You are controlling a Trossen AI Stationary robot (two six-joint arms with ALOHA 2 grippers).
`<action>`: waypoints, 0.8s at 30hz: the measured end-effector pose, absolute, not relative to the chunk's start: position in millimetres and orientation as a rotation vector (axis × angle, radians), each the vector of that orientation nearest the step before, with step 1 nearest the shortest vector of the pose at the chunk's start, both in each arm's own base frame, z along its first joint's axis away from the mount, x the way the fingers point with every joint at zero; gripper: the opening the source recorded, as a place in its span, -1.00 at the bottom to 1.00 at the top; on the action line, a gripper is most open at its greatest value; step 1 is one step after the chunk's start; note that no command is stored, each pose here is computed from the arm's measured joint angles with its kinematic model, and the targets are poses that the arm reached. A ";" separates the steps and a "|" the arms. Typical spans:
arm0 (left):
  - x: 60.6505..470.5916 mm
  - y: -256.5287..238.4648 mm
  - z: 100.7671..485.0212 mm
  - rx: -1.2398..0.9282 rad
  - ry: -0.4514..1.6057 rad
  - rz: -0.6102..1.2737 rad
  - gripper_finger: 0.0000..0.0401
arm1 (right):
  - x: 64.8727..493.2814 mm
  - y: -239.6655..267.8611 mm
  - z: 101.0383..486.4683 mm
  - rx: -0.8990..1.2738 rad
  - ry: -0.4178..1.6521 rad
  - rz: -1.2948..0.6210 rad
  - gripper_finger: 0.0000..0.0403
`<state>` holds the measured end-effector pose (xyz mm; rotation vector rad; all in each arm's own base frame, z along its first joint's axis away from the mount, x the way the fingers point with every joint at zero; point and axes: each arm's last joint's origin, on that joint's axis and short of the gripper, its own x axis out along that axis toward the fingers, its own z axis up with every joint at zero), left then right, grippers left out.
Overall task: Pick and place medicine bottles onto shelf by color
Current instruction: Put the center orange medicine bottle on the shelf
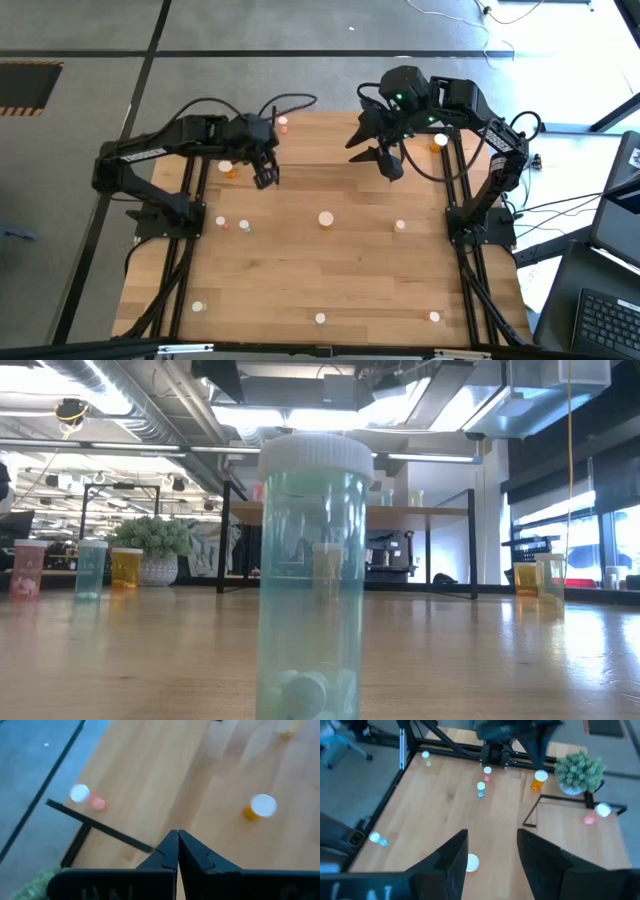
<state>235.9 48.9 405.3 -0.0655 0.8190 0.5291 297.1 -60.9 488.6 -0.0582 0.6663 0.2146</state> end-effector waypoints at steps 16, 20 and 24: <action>200.8 -26.0 413.1 -0.163 0.828 0.370 -1.00 | 293.3 -30.8 478.4 -0.120 0.840 0.142 -0.15; 181.2 -34.5 418.3 -0.153 0.809 0.380 -1.00 | 294.3 -22.2 478.0 -0.084 0.862 -0.013 -0.15; 167.3 -41.7 425.3 -0.158 0.760 0.332 -1.00 | 294.6 -17.4 478.1 0.004 0.860 -0.050 -0.15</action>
